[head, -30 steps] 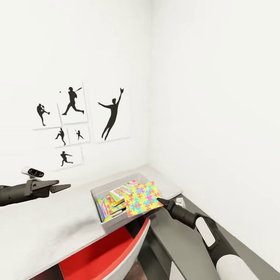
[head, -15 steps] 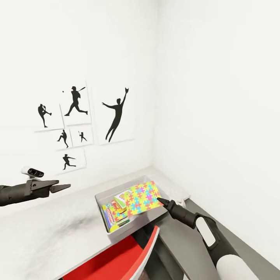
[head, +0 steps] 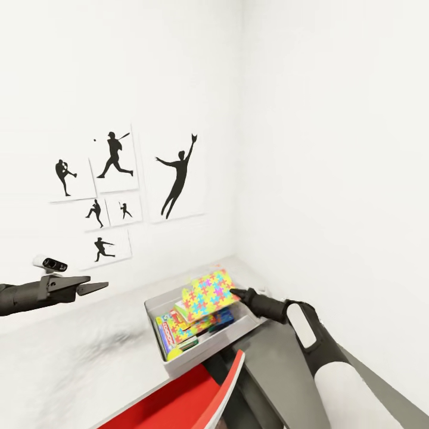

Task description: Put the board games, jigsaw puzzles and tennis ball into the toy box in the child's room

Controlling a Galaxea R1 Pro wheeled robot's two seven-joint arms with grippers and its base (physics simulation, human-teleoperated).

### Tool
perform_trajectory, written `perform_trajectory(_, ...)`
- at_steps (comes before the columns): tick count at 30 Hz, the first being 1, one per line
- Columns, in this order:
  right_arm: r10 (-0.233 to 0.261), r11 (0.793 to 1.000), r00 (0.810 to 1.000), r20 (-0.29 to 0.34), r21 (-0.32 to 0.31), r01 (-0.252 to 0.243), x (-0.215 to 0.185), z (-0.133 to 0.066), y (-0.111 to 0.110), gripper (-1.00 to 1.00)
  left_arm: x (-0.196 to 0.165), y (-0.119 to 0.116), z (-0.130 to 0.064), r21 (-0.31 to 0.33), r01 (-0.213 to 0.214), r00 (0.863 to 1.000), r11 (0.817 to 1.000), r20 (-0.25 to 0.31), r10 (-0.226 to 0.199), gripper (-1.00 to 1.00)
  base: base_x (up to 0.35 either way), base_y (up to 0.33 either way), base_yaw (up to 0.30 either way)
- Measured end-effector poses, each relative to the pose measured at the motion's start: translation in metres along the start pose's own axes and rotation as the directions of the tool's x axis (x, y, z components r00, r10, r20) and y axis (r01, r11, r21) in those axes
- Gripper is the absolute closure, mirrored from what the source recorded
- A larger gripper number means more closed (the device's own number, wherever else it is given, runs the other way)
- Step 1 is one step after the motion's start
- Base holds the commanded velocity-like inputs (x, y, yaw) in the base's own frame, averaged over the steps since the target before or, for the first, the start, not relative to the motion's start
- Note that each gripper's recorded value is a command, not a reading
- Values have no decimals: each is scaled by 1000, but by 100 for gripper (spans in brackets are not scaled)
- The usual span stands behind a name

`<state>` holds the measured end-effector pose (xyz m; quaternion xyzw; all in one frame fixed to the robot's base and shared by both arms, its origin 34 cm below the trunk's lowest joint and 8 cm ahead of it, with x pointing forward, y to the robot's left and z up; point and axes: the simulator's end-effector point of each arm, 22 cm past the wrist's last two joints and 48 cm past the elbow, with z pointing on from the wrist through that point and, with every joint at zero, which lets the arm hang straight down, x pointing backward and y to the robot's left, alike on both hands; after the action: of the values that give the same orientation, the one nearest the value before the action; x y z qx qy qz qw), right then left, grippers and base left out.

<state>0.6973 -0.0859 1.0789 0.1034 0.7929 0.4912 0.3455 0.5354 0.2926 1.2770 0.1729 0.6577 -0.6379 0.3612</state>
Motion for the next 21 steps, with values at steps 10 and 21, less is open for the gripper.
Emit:
perform_trajectory(10, 34, 967, 992, -121, 256, -2, -10, 55, 18, 100, -1, 9, -7, -13, 26, 999, 1000, 22, -26, -100, 51, 53, 0)
perform_trajectory(21, 29, 959, 994, -108, 284, 3, -12, 56, 7, 100, -2, 9, -7, -7, 29, 999, 1000, 28, -29, -100, 8, 5, 0)
